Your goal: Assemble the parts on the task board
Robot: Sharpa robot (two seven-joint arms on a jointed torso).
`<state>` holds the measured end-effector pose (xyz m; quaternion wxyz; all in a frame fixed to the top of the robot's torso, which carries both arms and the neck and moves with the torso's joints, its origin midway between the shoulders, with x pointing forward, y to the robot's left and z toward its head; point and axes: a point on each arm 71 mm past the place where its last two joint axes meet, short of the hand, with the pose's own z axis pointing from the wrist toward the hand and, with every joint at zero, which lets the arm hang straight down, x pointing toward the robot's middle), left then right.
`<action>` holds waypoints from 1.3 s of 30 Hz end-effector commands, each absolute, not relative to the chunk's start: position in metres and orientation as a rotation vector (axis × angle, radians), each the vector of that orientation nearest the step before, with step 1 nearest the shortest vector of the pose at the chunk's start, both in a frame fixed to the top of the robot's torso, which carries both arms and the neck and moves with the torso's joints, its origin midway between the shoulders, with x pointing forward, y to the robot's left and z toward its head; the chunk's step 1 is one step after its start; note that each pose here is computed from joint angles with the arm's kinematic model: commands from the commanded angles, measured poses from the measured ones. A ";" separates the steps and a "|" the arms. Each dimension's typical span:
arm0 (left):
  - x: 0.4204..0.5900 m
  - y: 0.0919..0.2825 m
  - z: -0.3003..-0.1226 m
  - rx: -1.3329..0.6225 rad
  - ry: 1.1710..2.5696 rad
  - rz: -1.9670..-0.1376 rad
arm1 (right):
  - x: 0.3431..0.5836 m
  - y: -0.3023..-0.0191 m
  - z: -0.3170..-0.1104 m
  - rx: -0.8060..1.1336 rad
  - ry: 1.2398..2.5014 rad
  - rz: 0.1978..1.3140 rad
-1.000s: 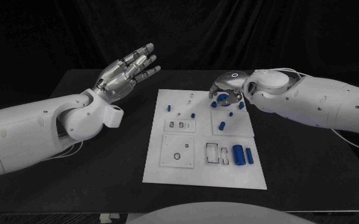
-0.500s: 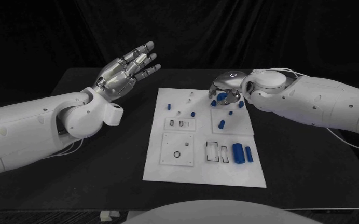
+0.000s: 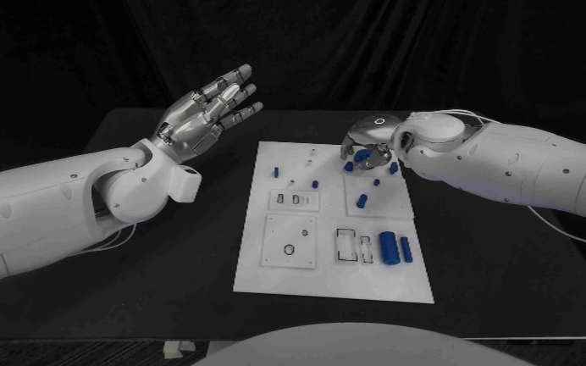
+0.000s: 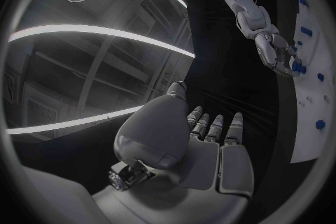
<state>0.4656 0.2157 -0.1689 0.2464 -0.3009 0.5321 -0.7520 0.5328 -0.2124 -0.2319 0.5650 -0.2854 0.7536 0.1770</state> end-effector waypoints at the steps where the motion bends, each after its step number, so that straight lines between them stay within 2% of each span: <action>1: 0.465 0.214 -0.167 -0.814 1.445 -2.073 | 0.532 -0.212 -0.235 -0.681 1.775 0.415; 39: 0.466 0.214 -0.169 -0.820 1.469 -2.073 | 0.534 -0.207 -0.250 -0.693 1.794 0.428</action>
